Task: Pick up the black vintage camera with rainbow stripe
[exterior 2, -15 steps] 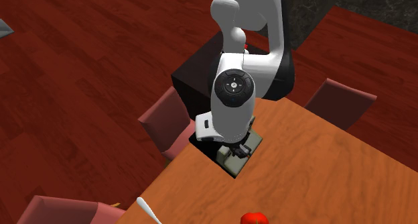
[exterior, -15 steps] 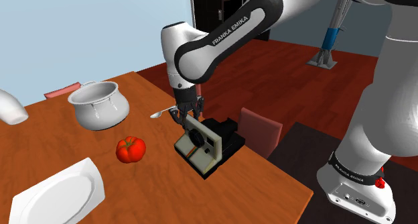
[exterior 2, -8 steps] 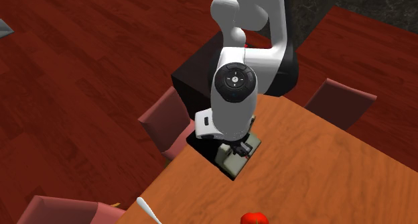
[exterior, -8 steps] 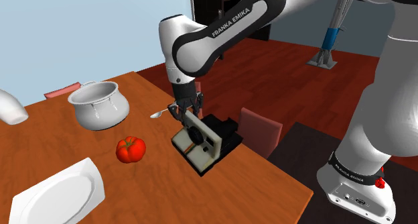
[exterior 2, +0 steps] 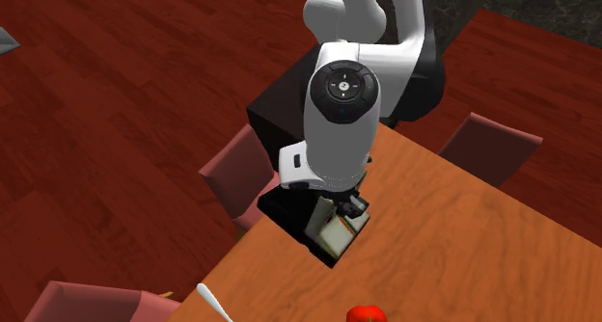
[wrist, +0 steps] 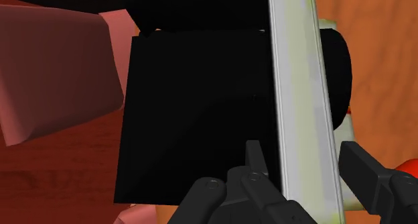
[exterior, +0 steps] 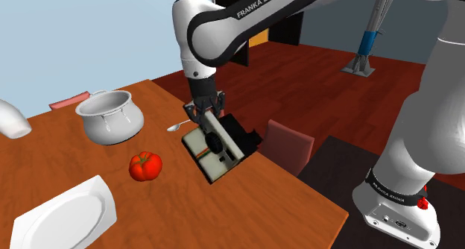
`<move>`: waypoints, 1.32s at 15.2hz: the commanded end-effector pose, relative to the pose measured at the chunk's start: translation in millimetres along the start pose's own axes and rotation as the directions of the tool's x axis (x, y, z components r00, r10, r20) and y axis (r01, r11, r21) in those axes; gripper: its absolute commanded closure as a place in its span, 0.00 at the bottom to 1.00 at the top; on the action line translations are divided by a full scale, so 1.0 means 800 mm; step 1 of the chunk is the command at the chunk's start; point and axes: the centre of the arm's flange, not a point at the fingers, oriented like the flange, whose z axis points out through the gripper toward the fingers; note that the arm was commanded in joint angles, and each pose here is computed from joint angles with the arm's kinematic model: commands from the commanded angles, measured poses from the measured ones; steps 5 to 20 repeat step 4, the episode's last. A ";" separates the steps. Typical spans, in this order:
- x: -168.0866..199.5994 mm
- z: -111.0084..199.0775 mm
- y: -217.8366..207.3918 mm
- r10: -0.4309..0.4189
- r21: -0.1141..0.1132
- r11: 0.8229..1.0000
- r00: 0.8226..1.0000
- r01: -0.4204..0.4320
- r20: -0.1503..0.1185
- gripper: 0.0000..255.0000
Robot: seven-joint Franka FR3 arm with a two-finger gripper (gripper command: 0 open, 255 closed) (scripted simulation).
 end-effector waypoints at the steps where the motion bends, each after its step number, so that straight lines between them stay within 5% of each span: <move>1: -0.002 -0.015 0.001 0.000 0.002 1.000 1.000 0.000 -0.004 1.00; 20: -0.003 -0.023 0.000 0.000 0.002 1.000 1.000 0.000 -0.004 1.00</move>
